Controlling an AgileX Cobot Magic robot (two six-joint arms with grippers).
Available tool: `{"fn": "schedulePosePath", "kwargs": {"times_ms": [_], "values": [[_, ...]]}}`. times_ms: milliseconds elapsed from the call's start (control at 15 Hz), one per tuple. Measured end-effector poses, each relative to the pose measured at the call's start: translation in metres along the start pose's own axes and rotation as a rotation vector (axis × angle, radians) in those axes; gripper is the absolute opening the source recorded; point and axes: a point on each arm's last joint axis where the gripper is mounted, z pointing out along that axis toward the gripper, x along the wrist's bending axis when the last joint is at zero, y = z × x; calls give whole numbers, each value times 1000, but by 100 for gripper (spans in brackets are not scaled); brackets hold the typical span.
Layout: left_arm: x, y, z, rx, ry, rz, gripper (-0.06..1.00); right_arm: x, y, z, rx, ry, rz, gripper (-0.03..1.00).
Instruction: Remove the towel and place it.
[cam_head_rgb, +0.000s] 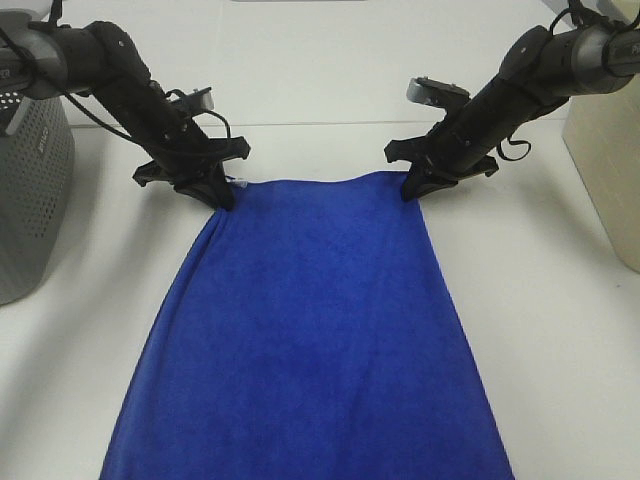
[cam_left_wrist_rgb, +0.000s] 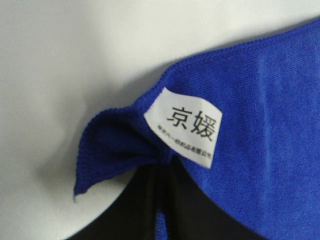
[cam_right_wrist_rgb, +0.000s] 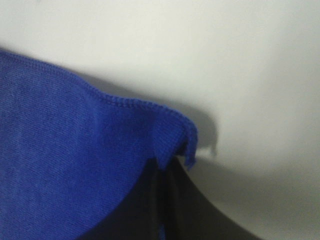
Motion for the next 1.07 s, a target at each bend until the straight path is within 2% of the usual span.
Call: {"fn": "schedulePosePath", "kwargs": {"times_ms": [267,533,800,1067], "values": [[-1,25,-11,-188,51,49,1,-4,20,-14,-185,-107,-132,1],[-1,46,-23,-392,101,96,1,-11,33,-19,-330,-202,-165,1],[-1,57,-28,-533,137,137,1,-8,57,-36,-464,-249,-190,1],[1,66,-34,-645,172,159,1,-12,65,-27,-485,-251,-192,1]]}}
